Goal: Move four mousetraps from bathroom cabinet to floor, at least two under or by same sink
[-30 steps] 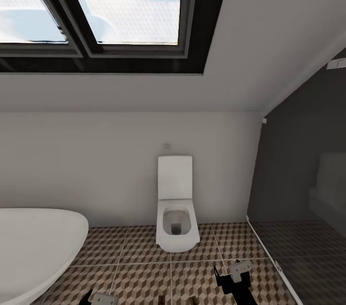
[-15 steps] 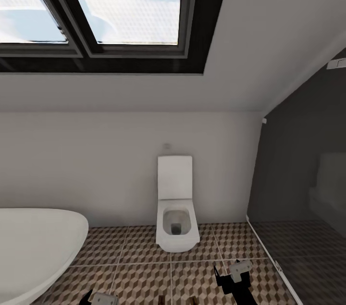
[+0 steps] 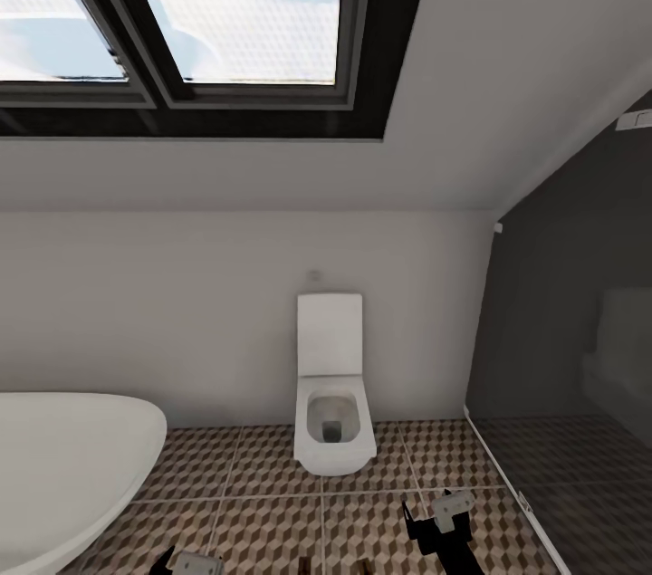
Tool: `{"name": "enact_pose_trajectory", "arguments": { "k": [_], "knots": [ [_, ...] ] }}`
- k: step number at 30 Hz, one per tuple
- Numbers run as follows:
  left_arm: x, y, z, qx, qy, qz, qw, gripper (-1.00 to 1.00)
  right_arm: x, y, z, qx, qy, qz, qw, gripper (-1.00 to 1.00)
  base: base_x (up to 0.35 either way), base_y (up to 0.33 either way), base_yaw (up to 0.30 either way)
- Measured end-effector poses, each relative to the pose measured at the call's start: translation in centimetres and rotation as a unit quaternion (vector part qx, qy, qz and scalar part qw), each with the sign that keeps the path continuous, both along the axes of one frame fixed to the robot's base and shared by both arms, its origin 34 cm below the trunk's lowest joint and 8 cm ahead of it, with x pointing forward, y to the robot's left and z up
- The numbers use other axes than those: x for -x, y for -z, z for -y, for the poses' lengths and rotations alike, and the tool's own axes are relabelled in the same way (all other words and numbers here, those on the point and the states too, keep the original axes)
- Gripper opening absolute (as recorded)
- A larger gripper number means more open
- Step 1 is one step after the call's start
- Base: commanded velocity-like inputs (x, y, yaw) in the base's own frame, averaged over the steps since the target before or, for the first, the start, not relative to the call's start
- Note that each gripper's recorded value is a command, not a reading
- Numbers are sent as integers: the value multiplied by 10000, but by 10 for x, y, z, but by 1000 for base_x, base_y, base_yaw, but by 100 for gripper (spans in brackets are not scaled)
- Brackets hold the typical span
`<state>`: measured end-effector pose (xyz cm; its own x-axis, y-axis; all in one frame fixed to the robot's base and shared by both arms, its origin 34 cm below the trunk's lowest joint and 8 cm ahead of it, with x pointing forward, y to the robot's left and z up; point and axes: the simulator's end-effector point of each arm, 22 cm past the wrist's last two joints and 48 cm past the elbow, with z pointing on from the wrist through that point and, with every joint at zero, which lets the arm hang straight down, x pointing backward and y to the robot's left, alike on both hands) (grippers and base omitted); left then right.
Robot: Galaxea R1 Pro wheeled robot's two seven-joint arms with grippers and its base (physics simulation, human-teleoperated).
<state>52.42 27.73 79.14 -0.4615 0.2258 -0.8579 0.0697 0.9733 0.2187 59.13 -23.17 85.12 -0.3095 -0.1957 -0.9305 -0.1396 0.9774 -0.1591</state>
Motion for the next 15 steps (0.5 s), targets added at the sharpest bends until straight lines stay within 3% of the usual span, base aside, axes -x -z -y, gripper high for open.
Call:
{"name": "enact_pose_trajectory", "arguments": {
  "k": [15],
  "knots": [
    [3, 7, 0, -1, 3, -87, 10000, 100, 2, 8, -1, -5, -2, -79, 10000, 100, 0, 0, 0]
  ]
}}
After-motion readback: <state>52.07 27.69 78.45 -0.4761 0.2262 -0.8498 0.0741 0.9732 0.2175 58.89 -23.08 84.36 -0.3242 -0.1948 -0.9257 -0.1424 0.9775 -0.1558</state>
